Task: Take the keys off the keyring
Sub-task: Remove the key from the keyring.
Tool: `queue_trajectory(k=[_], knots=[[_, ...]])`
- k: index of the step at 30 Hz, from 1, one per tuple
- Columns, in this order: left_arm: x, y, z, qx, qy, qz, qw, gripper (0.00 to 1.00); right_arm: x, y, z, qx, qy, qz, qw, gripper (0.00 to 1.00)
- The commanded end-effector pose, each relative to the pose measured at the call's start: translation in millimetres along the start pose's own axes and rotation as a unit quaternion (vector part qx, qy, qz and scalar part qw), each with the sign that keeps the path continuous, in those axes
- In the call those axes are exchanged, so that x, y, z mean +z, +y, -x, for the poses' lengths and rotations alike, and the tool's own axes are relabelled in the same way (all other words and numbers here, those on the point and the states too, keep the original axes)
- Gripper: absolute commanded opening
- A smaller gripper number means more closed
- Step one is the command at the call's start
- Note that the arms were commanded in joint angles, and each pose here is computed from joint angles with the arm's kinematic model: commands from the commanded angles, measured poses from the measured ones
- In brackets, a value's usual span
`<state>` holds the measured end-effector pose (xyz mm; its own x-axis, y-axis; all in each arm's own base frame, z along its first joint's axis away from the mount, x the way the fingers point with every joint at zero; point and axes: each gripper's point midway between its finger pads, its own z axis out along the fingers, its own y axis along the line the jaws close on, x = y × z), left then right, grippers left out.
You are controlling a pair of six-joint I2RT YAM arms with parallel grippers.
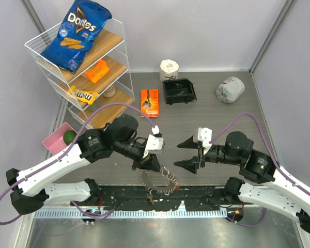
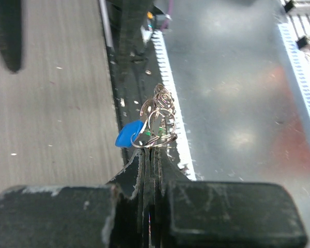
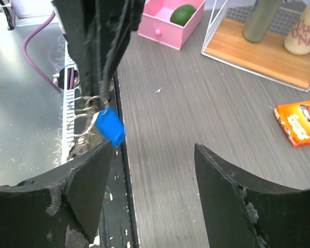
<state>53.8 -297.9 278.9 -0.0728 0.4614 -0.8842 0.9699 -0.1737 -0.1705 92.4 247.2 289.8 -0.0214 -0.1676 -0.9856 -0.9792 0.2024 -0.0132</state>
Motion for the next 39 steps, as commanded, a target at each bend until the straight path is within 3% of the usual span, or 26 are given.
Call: queue_trajectory(k=[1,8,15,26,33,38,39], knots=[[-12.8,-41.5,7.9,0.016,-0.011,-0.086,0.996,0.0,12.4,-0.7,21.7,-0.03,-0.037,0.017,0.999,0.73],[-25.2,-59.3,1.5,-0.042,0.042,-0.118,0.991,0.0,31.7,24.7,-26.8,0.009,-0.001,0.104,0.995,0.81],[-28.6,-50.8,13.6,-0.035,0.049,-0.095,0.994,0.0,42.0,43.2,-27.0,0.012,-0.107,0.123,0.987,0.94],[-4.5,-33.1,31.9,-0.072,0.032,-0.124,0.989,0.0,31.2,38.8,4.0,-0.015,-0.23,0.081,0.97,0.96],[4.6,-25.0,44.0,-0.084,0.004,-0.145,0.986,0.0,29.0,28.1,12.5,-0.025,-0.255,0.05,0.965,0.83],[9.2,-22.4,38.4,-0.096,0.01,-0.154,0.983,0.0,24.7,13.3,16.1,-0.027,-0.269,0.005,0.963,0.68],[9.9,-22.3,37.8,-0.097,0.01,-0.155,0.983,0.0,24.3,12.8,17.1,-0.028,-0.273,0.004,0.962,0.61]])
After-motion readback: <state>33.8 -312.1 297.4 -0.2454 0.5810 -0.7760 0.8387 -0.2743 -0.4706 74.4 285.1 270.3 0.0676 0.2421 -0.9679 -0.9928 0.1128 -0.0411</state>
